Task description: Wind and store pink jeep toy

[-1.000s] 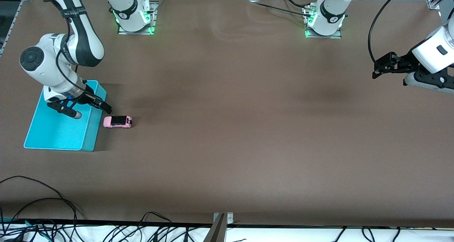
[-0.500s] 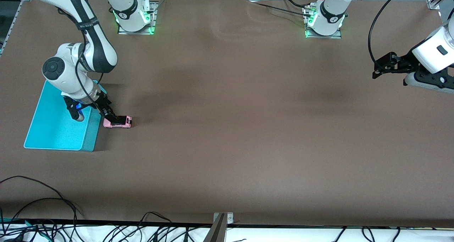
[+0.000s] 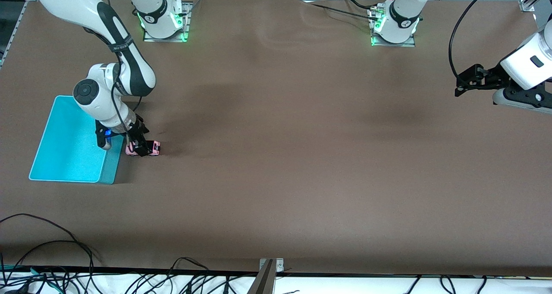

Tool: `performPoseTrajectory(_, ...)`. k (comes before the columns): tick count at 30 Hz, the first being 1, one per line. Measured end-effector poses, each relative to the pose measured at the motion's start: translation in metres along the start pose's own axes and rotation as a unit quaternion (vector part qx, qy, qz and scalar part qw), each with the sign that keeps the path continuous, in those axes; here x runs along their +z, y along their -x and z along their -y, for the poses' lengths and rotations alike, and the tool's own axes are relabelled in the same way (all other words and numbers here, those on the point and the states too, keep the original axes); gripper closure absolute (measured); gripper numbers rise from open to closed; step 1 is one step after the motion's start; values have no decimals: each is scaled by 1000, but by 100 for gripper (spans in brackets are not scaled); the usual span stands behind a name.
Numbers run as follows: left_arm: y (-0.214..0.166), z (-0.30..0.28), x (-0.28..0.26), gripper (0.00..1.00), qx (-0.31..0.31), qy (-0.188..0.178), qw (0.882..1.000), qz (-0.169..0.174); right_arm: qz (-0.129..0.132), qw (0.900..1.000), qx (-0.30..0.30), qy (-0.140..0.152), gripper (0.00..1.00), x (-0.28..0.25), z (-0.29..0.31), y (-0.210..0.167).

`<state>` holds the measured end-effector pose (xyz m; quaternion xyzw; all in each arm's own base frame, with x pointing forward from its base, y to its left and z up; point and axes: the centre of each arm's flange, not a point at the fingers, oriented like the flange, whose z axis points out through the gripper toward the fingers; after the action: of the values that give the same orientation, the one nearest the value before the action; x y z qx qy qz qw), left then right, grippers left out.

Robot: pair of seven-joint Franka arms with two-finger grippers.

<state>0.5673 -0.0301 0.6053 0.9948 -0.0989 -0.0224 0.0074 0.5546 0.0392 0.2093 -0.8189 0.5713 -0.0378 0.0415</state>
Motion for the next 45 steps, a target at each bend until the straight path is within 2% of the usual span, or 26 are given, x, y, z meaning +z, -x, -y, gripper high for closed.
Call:
performPoseTrajectory(12, -2, -2, -2, 0, 3, -5, 1000, -6, -5, 1000, 3, -16, 0, -4, 13, -5)
performPoseTrajectory(23, -2, -2, -2, 0, 3, -5, 1000, -6, -7, 1000, 6, -5, 0, 9, 7, -12)
performPoseTrajectory(29, -2, -2, -2, 0, 3, -5, 1000, -6, -11, 1000, 12, -9, 2, 12, 6, -21)
performPoseTrajectory(31, -2, -2, -2, 0, 3, -5, 1000, -6, -13, 1000, 13, -11, 10, 10, 8, -22)
performPoseTrajectory(38, -2, -2, -2, 0, 3, -5, 1000, -6, -14, 1000, 13, -16, 48, 7, 11, -24)
performPoseTrajectory(45, -2, -2, -2, 0, 3, -5, 1000, -6, -17, 1000, 6, -15, 48, 7, 12, -23)
